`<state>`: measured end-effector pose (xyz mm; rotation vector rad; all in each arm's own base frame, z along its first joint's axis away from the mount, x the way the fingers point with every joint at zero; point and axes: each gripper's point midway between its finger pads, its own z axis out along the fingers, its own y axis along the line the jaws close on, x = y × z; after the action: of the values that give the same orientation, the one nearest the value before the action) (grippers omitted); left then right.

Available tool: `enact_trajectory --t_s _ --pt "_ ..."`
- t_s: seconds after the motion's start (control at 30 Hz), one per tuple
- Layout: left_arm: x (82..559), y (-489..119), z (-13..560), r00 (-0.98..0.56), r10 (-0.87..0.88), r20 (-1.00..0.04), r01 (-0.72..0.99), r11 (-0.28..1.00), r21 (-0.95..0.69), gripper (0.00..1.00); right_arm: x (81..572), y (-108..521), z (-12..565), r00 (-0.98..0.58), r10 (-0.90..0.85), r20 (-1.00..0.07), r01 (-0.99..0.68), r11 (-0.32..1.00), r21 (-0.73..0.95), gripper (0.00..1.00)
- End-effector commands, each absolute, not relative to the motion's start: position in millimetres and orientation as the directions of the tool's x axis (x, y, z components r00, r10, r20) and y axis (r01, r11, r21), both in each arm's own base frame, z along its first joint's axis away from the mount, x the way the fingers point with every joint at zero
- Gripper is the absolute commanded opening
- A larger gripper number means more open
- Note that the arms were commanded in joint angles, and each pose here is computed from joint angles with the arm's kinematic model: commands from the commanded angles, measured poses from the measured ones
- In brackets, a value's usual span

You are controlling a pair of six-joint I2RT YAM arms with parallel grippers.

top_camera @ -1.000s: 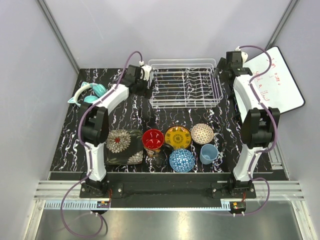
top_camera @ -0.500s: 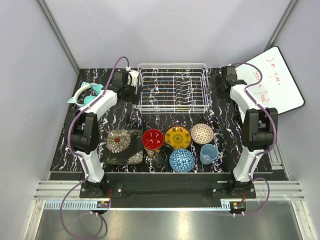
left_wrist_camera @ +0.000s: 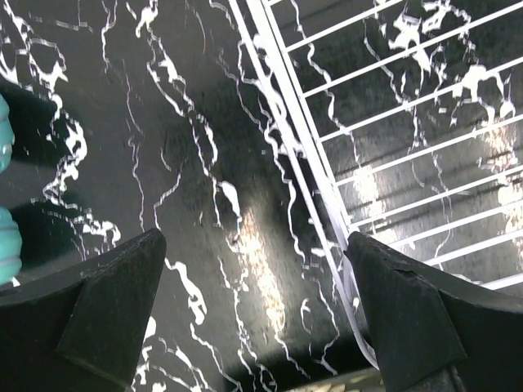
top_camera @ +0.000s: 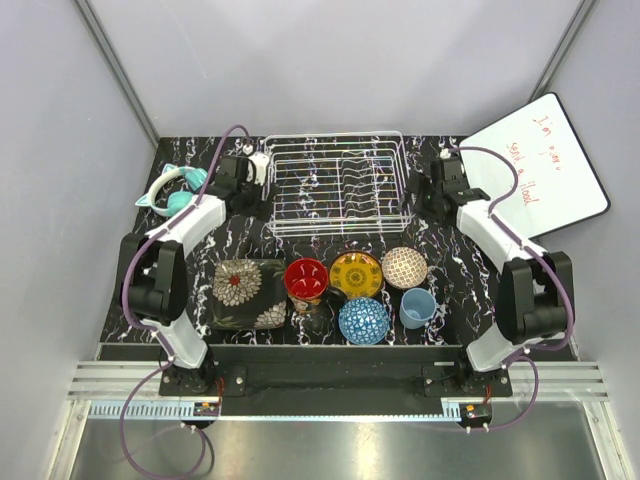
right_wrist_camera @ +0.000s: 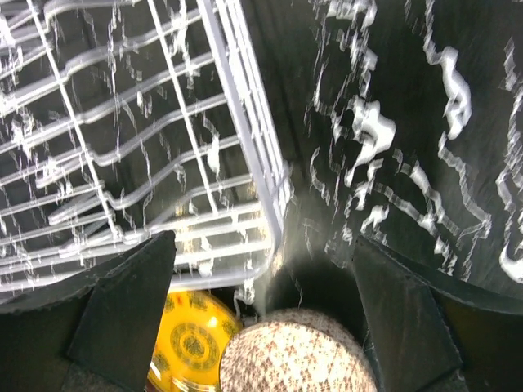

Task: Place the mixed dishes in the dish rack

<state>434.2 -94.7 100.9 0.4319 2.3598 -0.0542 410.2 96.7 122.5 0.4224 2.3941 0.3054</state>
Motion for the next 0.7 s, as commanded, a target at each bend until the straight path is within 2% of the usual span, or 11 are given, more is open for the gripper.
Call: enact_trajectory --t_s 0.0,0.37,0.47,0.57,0.67 --pt "417.0 -70.6 92.2 -0.713 0.318 -0.625 0.300 0.944 0.138 0.99 387.1 113.0 132.6 -0.712 0.384 -0.588 0.185 0.910 0.371 0.95" --pt "446.2 -44.3 106.6 -0.689 0.284 -0.667 0.230 0.958 0.171 0.99 344.3 112.9 124.4 -0.740 0.365 -0.565 0.176 0.916 0.360 0.85" --pt "452.8 -53.0 111.1 -0.688 0.259 -0.678 0.238 0.963 0.126 0.99 341.3 106.9 126.0 -0.740 0.340 -0.580 0.171 0.929 0.328 0.95" --pt "452.4 -68.3 118.2 -0.681 0.238 -0.692 0.266 0.961 0.069 0.99 348.8 99.1 138.8 -0.717 0.318 -0.620 0.169 0.943 0.287 0.95" --pt "444.7 -81.6 124.2 -0.679 0.227 -0.698 0.297 0.955 0.021 0.99 357.3 107.6 153.4 -0.710 0.312 -0.631 0.131 0.939 0.318 0.94"
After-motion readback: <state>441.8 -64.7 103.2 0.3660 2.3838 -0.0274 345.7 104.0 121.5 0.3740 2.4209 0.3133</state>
